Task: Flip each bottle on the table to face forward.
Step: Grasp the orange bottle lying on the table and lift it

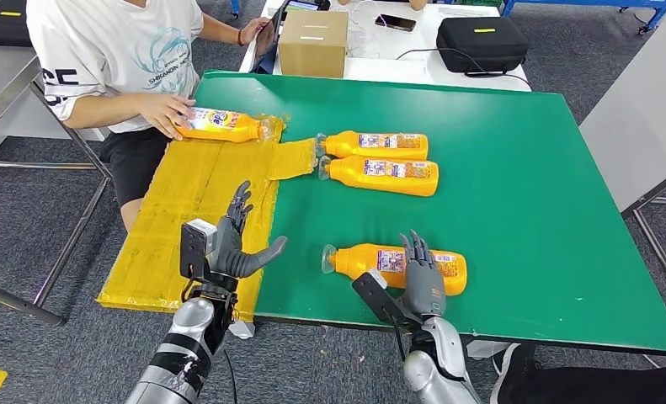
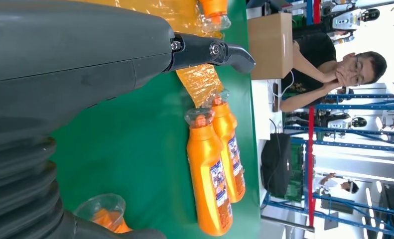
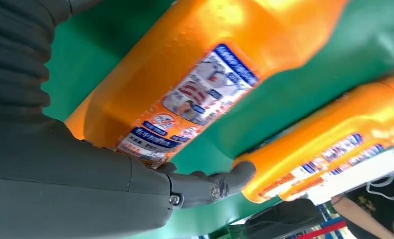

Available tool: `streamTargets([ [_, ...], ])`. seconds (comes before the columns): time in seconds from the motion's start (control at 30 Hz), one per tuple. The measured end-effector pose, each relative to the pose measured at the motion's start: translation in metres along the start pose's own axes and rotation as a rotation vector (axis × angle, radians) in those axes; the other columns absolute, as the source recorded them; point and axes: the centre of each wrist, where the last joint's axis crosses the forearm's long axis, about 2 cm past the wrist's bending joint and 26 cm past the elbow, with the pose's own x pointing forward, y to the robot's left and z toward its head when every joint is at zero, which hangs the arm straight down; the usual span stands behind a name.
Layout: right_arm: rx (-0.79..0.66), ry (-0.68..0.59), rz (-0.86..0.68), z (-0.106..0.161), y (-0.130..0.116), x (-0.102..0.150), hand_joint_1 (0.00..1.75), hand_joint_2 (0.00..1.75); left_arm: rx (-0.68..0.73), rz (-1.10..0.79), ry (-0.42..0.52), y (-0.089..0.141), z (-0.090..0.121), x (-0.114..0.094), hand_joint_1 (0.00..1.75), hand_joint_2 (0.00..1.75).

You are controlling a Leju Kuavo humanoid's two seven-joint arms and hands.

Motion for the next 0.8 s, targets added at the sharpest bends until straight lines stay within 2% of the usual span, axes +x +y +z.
streamTargets([
  [0.4, 0.044, 0.012, 0.164, -0.008, -0.012, -0.019, 0.00, 1.75, -0.009, 0.023, 0.004, 0.004, 0.001, -0.001, 0.00, 1.75],
  [0.6, 0.131, 0.020, 0.258, -0.026, -0.022, -0.024, 0.00, 1.75, -0.030, 0.040, 0.005, 0.005, 0.001, -0.001, 0.00, 1.75],
  [0.8, 0.149, 0.021, 0.291, -0.035, -0.027, -0.028, 0.00, 1.75, -0.026, 0.044, 0.006, 0.007, 0.002, -0.001, 0.00, 1.75],
])
